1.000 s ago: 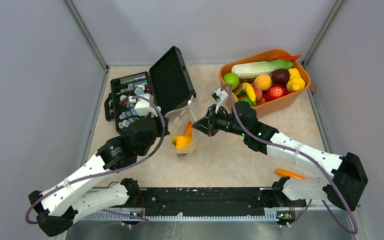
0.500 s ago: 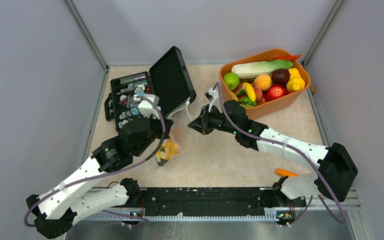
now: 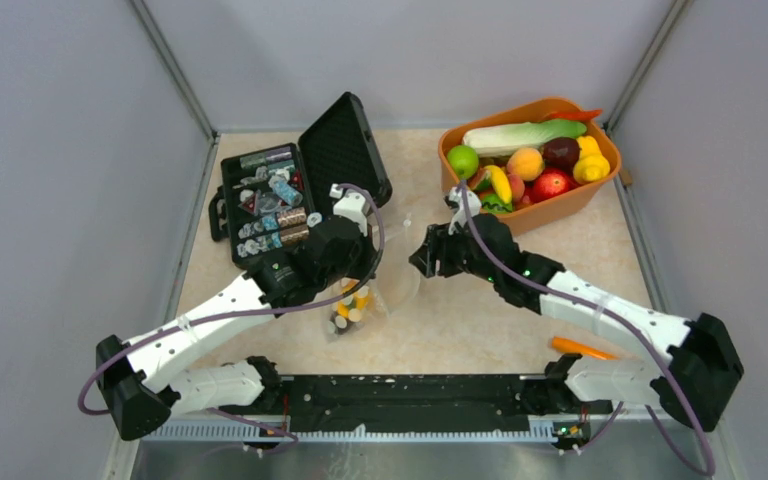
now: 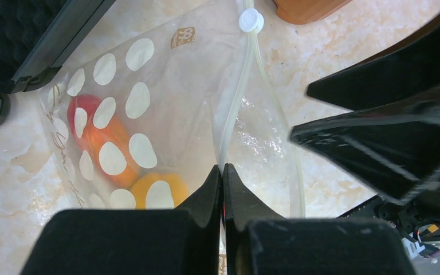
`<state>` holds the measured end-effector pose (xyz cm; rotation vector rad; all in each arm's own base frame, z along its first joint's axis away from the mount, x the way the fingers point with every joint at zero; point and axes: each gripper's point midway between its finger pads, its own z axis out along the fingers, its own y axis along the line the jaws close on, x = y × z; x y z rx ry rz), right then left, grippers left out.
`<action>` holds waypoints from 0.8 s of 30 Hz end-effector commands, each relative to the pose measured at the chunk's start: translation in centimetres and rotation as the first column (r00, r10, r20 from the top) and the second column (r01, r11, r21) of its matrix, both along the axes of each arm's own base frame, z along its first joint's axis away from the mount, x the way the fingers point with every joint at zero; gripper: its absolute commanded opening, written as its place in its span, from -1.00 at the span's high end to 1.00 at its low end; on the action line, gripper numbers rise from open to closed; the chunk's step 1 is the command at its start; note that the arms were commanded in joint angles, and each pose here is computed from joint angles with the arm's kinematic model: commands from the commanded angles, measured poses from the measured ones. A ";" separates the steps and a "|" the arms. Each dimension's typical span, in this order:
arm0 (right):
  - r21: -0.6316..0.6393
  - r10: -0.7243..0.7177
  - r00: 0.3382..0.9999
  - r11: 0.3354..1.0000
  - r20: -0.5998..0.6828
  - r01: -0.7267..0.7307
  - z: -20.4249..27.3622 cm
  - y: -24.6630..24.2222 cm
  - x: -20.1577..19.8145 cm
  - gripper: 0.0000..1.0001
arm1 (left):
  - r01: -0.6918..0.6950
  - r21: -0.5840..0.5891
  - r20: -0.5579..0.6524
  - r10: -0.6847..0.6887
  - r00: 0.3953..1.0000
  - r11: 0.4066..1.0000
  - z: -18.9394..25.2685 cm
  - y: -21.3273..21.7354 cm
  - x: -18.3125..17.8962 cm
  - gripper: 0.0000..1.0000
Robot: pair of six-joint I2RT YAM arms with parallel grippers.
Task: Place the food in the zip-top bag and seal the zipper
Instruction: Adjust the zipper food storage bag at the center of the board, then pick up the fake fruit from the bin.
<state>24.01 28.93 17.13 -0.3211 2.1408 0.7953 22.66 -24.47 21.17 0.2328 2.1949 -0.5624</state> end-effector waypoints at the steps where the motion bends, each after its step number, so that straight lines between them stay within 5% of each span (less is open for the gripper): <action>1: 0.044 -0.080 0.986 0.996 0.146 0.074 5.3 -2.8 1.1 -0.20 | -0.018 -0.077 0.055 0.022 0.998 0.997 2.3 -0.4 0.6 1.00; 8: 0.008 -0.342 0.874 0.932 0.347 0.361 10.5 -11.5 5.0 -0.11 | -0.044 -0.095 0.106 0.054 0.993 0.994 3.6 0.8 0.6 1.00; 14: -0.030 -0.438 0.856 0.886 0.274 0.463 9.3 -17.1 9.9 -0.09 | -0.052 -0.107 0.110 0.064 0.992 0.993 3.6 1.2 0.3 1.00; 24: -0.097 -0.461 0.862 0.868 0.211 0.487 6.6 -18.7 15.5 0.00 | -0.055 -0.097 0.103 0.065 0.993 0.994 3.5 1.6 0.1 1.00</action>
